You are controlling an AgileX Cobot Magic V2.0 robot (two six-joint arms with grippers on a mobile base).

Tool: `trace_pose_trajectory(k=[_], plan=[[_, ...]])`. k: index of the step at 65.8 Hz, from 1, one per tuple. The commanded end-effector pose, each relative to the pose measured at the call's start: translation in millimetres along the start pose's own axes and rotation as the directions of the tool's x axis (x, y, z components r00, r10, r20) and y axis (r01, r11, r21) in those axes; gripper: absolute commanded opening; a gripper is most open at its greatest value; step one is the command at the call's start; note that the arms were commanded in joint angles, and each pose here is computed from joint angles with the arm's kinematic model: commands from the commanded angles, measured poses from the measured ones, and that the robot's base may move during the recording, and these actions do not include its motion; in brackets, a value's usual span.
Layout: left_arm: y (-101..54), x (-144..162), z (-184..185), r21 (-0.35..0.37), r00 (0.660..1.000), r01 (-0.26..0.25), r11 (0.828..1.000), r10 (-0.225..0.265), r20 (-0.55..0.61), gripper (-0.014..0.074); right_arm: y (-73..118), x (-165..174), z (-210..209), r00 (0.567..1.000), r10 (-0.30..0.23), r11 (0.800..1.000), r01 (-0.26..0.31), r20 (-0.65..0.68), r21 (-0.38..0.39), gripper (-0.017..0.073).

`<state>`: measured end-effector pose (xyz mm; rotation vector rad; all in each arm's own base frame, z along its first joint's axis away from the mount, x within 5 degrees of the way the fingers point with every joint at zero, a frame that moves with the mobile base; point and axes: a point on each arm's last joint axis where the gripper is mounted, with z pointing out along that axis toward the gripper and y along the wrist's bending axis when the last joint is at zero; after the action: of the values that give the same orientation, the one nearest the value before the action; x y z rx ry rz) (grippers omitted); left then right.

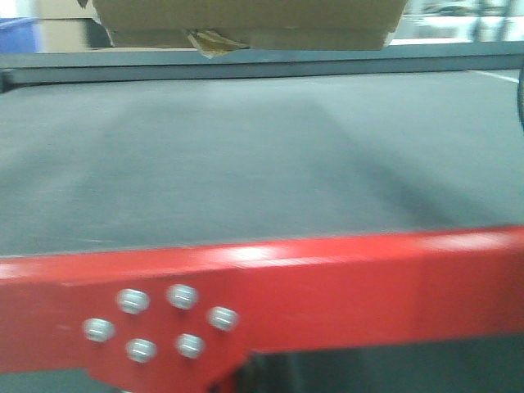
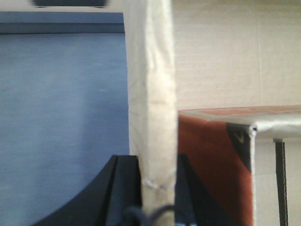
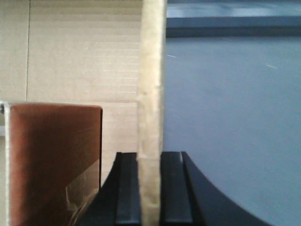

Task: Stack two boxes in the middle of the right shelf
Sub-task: 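Drive the base to the blue-bin shelf holding the boxes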

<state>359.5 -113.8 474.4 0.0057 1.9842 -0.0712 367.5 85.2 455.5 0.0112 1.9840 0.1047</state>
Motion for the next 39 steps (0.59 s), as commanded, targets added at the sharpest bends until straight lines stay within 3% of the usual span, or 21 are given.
trace_pose_trajectory(k=[1, 39], plan=[[-7.4, -11.4, -10.2, 0.081, 0.995, 0.037, 0.996, -0.044, 0.085, -0.0111, 3.0, -9.9, -4.3, 0.996, 0.005, 0.999, -0.002, 0.086, -0.036, -0.0163], [-7.4, -11.4, -10.2, 0.081, 0.995, 0.037, 0.996, -0.044, 0.085, -0.0111, 3.1, -10.0, -4.4, 0.996, 0.005, 0.999, -0.002, 0.088, -0.037, -0.0163]])
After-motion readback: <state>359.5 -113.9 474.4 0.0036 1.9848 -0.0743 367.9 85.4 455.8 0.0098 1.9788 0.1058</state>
